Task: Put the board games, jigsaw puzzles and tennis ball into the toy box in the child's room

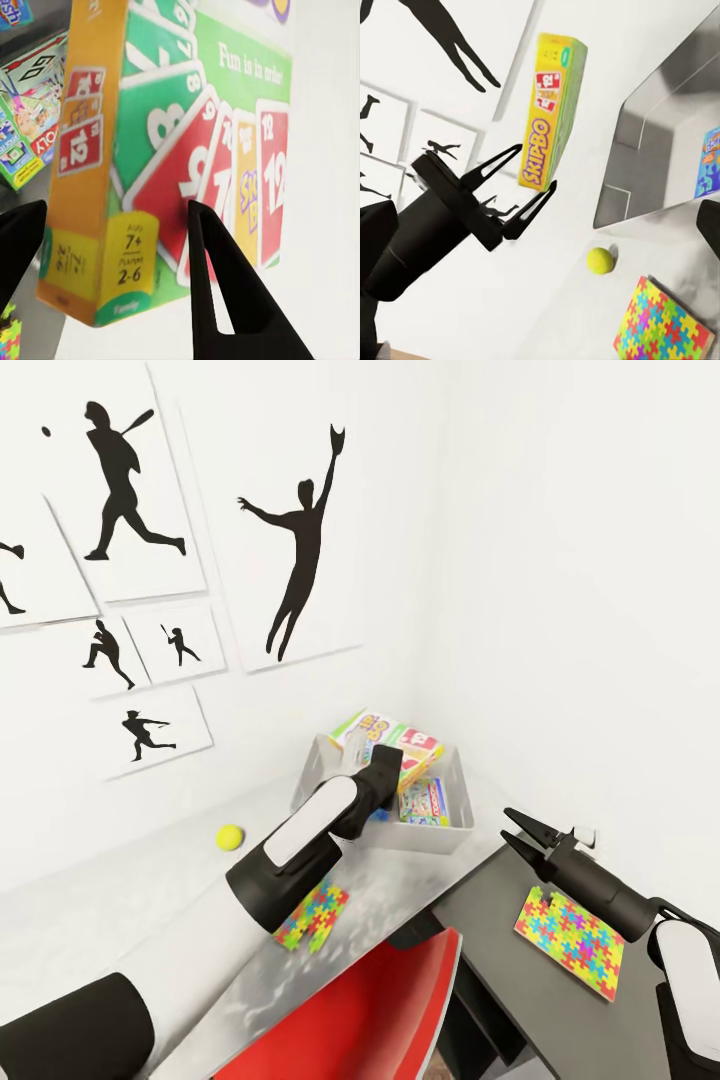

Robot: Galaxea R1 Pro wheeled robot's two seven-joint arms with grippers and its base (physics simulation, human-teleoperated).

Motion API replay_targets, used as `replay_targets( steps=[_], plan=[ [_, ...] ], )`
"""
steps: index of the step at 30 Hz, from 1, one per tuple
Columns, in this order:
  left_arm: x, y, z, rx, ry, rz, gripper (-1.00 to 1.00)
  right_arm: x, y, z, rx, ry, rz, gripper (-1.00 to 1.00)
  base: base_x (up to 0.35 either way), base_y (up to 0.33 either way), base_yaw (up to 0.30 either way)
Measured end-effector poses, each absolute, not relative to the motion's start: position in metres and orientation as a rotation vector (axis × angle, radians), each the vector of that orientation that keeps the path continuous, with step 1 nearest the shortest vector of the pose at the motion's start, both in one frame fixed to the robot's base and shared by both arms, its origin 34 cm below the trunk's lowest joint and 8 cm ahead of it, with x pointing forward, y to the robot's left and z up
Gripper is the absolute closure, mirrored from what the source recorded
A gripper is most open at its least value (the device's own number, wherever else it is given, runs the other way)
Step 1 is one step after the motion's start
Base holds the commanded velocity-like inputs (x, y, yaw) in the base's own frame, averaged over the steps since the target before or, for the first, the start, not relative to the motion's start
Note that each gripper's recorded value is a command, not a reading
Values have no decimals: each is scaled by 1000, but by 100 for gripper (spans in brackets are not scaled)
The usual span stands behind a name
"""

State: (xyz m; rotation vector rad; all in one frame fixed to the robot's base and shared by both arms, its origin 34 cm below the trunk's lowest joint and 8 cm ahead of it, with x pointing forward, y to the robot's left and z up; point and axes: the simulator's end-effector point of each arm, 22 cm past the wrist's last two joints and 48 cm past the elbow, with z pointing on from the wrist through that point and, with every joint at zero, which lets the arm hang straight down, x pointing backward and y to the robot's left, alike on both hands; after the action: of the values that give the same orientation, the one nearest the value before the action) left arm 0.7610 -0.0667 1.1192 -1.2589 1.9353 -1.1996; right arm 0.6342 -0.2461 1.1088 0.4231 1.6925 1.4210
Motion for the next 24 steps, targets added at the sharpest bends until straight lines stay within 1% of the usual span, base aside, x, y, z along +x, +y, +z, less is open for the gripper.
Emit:
replay_targets(
  steps=[14, 24],
  plan=[
    [807, -39, 1124, -1270, 1913, -1067, 100, 635, -240, 1108, 411, 1699, 1426, -100, 0, 0, 0],
    [818, -34, 1122, -1308, 1919, -1052, 100, 635, -239, 1105, 415, 1706, 1427, -100, 0, 0, 0]
  ],
)
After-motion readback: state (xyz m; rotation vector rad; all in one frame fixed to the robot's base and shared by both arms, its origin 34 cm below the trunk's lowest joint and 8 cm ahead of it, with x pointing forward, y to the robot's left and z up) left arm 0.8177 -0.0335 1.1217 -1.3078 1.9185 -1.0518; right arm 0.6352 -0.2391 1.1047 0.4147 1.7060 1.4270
